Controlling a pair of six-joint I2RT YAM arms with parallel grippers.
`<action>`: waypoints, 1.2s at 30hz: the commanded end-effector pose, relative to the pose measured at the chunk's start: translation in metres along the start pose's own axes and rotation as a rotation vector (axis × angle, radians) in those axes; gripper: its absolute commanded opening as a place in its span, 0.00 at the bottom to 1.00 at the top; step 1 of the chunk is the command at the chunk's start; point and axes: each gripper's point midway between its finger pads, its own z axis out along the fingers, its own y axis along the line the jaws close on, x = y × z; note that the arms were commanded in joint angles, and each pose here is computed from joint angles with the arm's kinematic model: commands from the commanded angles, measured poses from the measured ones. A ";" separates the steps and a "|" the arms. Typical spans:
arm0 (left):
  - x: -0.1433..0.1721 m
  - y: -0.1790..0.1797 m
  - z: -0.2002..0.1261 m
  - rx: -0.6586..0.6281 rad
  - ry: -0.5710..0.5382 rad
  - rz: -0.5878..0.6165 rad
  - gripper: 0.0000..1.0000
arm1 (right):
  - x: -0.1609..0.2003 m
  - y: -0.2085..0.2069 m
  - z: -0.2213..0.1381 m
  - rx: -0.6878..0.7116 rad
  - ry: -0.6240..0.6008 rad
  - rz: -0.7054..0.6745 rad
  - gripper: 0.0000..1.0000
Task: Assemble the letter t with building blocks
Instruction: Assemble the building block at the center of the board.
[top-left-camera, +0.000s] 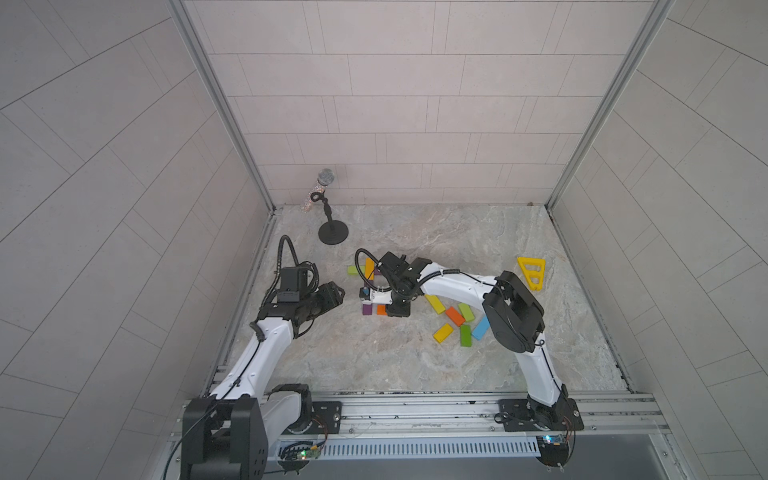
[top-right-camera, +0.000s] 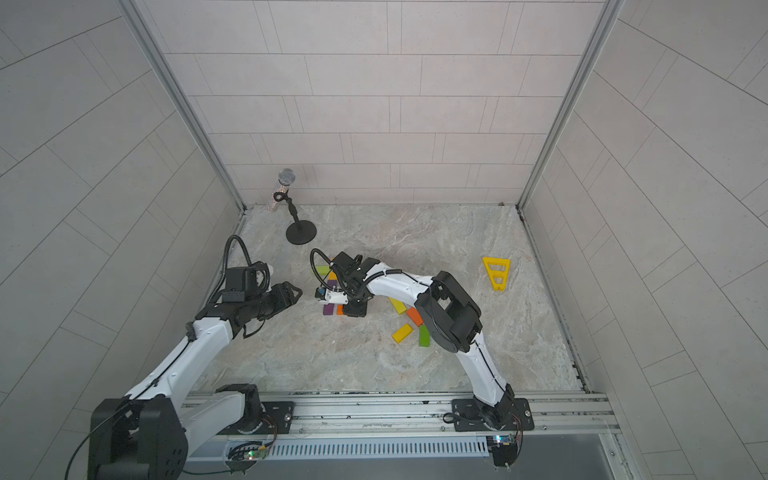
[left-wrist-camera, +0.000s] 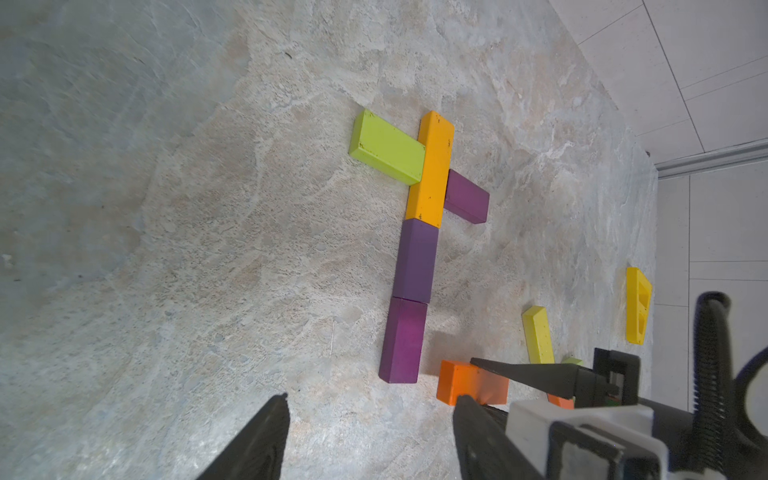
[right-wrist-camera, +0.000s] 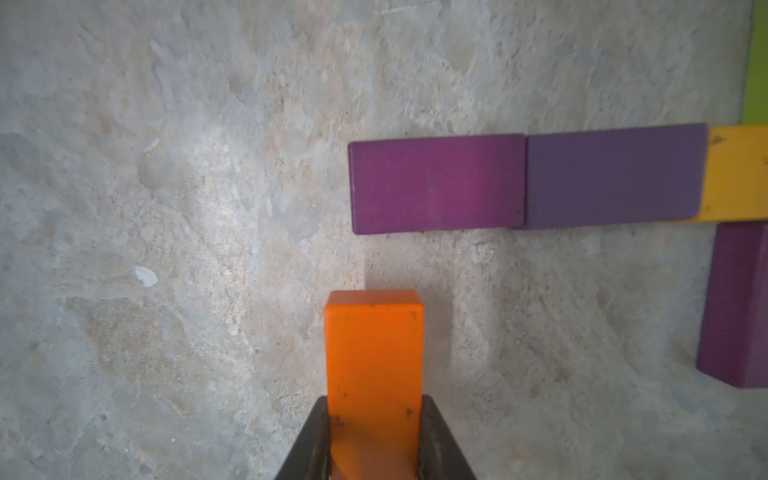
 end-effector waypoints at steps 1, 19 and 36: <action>0.000 0.001 0.001 0.011 -0.002 -0.003 0.68 | 0.000 0.003 0.004 -0.009 0.026 0.019 0.17; -0.003 0.002 -0.003 0.022 0.006 0.007 0.68 | -0.003 0.003 0.016 -0.027 0.036 0.033 0.18; -0.005 0.004 -0.002 0.018 0.001 -0.006 0.68 | -0.006 0.004 0.020 -0.047 0.026 0.035 0.18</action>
